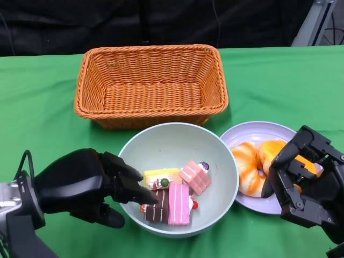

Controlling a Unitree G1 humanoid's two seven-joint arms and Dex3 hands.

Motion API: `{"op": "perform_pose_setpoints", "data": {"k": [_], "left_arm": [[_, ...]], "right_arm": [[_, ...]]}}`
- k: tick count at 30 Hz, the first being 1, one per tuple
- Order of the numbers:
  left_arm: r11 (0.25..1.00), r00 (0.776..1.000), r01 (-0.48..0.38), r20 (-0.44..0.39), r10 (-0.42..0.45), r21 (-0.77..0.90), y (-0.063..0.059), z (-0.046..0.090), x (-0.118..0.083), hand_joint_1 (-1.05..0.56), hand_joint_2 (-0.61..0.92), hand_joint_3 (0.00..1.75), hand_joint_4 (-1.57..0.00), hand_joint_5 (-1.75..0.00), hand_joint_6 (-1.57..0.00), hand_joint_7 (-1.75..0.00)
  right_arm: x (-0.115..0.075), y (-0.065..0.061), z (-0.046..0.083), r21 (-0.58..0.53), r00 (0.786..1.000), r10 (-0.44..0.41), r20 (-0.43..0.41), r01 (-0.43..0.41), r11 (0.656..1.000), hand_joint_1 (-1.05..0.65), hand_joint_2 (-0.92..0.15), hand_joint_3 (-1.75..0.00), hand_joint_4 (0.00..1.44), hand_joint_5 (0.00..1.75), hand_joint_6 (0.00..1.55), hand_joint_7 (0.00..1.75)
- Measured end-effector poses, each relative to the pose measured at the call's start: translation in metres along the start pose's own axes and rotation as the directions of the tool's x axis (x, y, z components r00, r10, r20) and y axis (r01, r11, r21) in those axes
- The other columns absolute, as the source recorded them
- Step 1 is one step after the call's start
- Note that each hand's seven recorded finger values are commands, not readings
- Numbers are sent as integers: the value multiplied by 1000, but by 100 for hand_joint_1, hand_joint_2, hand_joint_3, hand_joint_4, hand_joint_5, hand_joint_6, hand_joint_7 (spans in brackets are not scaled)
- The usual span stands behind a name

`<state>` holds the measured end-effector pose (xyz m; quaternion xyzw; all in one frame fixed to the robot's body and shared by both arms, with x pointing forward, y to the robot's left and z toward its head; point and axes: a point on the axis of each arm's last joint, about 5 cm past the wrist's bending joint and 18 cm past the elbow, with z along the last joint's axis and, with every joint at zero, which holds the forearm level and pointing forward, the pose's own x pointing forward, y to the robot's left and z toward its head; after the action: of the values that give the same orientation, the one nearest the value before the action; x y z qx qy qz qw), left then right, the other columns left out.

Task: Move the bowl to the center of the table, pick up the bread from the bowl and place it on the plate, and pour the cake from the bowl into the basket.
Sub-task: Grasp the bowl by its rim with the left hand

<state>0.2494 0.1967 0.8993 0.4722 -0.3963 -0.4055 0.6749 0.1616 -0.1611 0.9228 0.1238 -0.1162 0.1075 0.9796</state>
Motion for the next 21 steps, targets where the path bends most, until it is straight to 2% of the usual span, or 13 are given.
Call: {"op": "perform_pose_setpoints", "data": {"k": [6,8,9,16,21], "left_arm": [[1000,1000,1,-2,-1,9,-2,-1,-1,-42,87,0,-83,-2,-80,-1],[1000,1000,9,5,-9,0,-2,-1,0,-40,91,6,-98,-10,-96,-9],[1000,1000,8,9,-8,-7,-2,-2,0,-40,92,7,-100,-12,-98,-11],[1000,1000,7,22,-7,-25,2,-5,1,-40,92,8,-100,-15,-102,-14],[1000,999,16,29,-16,-27,1,-4,1,-40,92,3,-96,-25,-102,-15]], "right_arm": [[0,0,0,1,1000,0,1,0,1000,-18,-54,-112,71,175,58,155],[0,0,0,0,1000,0,1,0,1000,-17,-54,-111,71,175,58,154],[0,1,0,-1,1000,0,1,0,1000,-16,-55,-111,71,175,58,154],[0,1,0,0,1000,1,0,-1,1000,-15,-55,-111,70,175,58,154],[0,2,-1,-7,1000,4,-3,-4,1000,-14,-56,-110,69,175,57,154]]}}
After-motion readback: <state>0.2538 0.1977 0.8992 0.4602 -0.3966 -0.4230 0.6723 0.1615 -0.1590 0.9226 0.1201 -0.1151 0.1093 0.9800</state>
